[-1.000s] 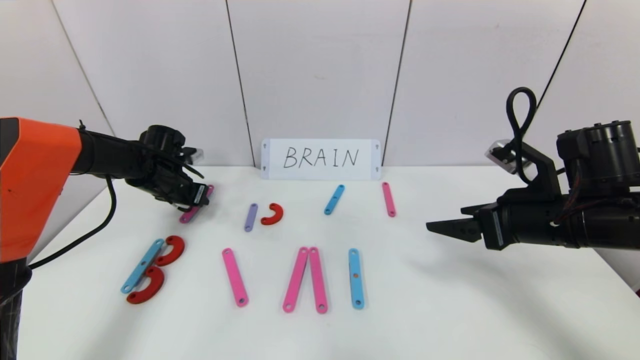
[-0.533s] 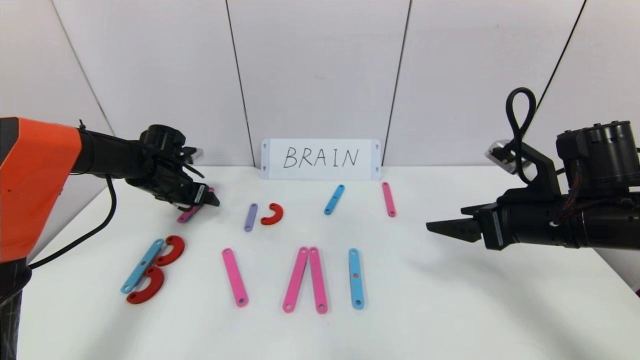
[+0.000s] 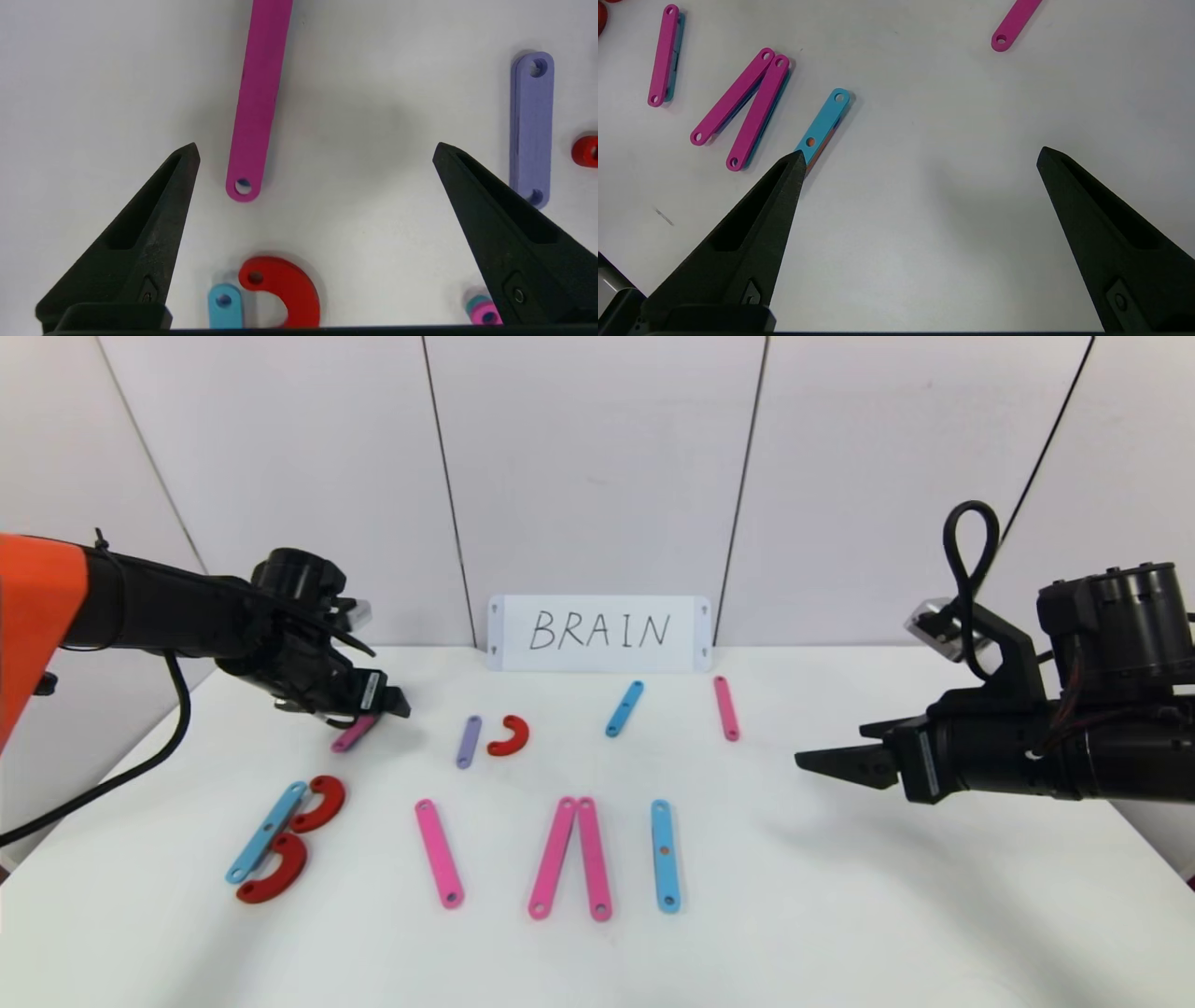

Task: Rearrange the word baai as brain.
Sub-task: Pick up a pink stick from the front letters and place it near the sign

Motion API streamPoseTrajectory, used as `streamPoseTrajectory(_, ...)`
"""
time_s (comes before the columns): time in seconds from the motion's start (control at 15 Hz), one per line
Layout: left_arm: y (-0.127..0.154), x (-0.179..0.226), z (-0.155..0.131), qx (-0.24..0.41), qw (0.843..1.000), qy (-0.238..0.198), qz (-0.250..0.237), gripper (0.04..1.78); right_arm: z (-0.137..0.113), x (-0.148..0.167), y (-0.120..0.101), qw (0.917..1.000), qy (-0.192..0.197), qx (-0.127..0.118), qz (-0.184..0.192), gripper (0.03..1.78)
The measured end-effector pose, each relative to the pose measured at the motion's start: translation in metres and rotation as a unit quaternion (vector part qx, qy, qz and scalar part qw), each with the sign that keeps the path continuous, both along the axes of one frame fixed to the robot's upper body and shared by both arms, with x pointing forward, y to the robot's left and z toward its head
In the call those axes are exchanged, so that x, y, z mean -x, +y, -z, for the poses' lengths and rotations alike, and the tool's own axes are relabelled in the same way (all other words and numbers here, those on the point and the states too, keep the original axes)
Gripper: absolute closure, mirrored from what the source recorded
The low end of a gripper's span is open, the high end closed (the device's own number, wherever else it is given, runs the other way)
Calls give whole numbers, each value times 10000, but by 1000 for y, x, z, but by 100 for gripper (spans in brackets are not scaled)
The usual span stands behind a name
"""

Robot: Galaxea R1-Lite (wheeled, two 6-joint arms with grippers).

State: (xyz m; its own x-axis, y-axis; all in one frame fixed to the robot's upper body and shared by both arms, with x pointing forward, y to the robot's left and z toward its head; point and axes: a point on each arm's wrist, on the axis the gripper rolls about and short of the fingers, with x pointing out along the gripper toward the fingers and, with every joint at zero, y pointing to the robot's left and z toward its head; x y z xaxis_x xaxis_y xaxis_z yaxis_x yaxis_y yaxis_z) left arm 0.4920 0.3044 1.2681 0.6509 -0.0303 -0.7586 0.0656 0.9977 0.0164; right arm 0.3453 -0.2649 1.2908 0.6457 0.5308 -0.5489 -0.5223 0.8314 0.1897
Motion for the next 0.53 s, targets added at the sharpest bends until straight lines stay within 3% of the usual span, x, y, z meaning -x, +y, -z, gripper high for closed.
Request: streamPoseTrajectory(0.53, -90, 92, -10, 358, 9960, 109, -807, 7, 0, -1, -1, 10000, -6, 3, 45, 8)
